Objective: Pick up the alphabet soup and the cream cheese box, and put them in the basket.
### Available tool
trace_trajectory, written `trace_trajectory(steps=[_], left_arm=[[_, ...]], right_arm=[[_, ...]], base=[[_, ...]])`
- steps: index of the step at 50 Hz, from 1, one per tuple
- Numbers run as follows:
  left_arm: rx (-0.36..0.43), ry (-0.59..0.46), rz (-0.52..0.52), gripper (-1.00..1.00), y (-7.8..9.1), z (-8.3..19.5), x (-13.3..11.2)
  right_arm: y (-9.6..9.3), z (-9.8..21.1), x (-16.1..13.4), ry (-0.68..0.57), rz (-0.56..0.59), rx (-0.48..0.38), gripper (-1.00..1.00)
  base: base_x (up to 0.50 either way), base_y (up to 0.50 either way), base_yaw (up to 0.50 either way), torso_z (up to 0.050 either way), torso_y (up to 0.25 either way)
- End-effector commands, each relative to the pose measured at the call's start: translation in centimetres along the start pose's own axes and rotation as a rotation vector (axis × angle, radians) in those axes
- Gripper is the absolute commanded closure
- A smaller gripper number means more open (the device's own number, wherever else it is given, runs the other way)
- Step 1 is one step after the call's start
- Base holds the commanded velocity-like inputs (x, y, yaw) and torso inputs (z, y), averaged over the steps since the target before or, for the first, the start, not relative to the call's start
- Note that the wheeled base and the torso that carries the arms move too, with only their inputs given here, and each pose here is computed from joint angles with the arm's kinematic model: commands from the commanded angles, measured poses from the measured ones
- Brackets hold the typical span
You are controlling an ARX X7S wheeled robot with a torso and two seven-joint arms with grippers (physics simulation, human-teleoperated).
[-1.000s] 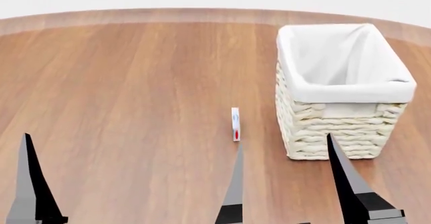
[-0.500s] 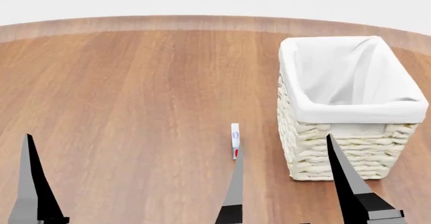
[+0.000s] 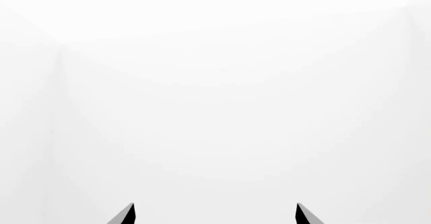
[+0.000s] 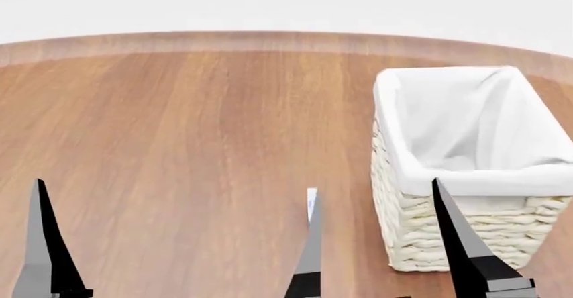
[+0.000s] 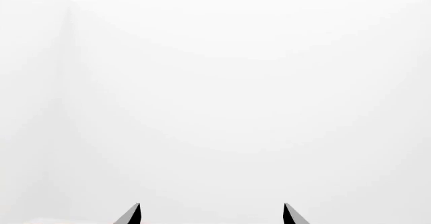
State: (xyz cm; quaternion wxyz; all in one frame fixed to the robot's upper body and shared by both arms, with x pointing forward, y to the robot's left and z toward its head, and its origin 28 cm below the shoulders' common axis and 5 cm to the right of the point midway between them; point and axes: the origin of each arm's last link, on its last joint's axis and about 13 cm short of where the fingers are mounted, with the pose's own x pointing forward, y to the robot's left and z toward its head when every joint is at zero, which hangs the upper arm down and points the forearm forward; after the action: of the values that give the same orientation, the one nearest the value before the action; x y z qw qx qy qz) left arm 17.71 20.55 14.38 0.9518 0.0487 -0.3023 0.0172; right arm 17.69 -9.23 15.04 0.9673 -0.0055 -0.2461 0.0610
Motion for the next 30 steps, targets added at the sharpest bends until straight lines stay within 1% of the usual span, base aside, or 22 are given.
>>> trace_trajectory(steps=[1, 30], left_arm=[[-0.001, 0.002, 0.0, -1.0, 0.0, -0.01, -0.01], [0.002, 0.011, -0.005, -1.0, -0.14, -0.2, -0.01]], right_arm=[[0.04, 0.0, 0.04, 0.002, 0.002, 0.0, -1.0], [-0.1, -0.25, -0.04, 0.008, 0.001, 0.001, -1.0]], base=[[0.18, 0.0, 0.0, 0.0, 0.0], [0.18, 0.0, 0.0, 0.0, 0.0]])
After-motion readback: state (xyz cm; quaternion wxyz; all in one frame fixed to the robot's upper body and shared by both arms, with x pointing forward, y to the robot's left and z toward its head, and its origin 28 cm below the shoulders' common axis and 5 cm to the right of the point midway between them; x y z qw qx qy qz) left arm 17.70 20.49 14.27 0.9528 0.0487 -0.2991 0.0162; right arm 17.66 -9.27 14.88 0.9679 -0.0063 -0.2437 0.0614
